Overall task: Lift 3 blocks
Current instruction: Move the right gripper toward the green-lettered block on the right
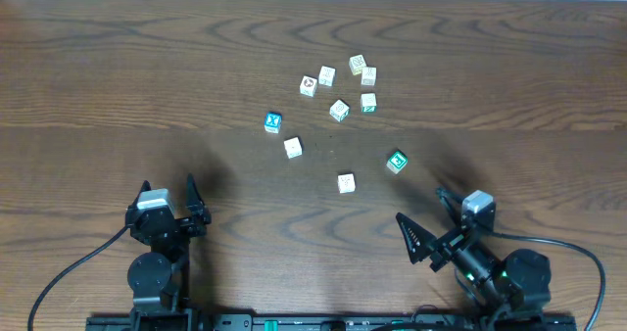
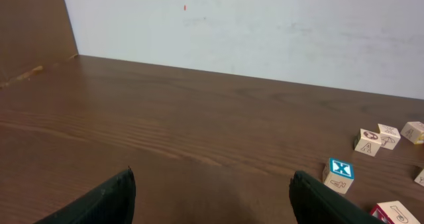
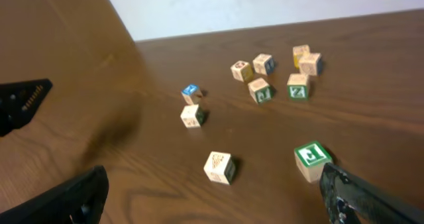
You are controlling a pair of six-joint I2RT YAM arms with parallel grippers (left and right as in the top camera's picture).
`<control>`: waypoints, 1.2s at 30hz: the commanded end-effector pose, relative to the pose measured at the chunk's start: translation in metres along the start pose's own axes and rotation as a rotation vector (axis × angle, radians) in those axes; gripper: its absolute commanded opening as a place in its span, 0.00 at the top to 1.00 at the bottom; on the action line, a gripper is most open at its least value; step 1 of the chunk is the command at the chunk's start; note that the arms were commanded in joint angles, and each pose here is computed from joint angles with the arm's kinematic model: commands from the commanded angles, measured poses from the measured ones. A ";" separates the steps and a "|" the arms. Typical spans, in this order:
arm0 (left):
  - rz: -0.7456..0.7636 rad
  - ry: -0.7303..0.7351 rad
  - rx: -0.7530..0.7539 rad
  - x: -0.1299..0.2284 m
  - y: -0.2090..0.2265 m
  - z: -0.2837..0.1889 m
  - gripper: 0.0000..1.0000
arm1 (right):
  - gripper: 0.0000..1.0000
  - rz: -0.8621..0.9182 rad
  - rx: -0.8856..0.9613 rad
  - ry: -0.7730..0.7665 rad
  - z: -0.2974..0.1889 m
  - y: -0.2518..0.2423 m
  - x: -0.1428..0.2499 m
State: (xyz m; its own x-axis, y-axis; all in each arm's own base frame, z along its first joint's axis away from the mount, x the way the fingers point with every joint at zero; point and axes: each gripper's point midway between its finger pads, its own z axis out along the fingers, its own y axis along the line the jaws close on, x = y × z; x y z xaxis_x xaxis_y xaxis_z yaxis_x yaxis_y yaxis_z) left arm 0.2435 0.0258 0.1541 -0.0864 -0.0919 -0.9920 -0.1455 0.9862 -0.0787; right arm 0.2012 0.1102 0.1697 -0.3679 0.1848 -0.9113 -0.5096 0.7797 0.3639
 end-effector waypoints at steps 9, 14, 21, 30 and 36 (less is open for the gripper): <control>0.005 0.061 -0.016 0.019 0.004 0.001 0.25 | 0.01 0.001 0.165 0.223 0.003 -0.014 -0.037; 0.005 0.061 -0.016 0.019 0.004 0.001 0.25 | 0.01 0.090 0.246 0.401 0.006 -0.025 -0.038; 0.005 0.061 -0.016 0.019 0.004 0.001 0.25 | 0.01 0.245 0.362 0.751 0.002 -0.033 -0.038; 0.005 0.061 -0.016 0.019 0.004 0.001 0.25 | 0.01 0.382 0.368 0.992 0.029 -0.047 -0.024; 0.005 0.061 -0.016 0.019 0.004 0.001 0.25 | 0.01 0.287 0.306 0.976 0.063 -0.065 -0.017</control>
State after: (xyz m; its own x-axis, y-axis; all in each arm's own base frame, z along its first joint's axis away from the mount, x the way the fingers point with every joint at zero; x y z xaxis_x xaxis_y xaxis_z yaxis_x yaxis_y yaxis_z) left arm 0.2435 0.0254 0.1540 -0.0884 -0.0924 -0.9918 -0.1431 0.9865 -0.0792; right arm 0.2823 0.0889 0.1489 -0.9875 -0.0017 -0.1579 -0.0575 0.9353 0.3491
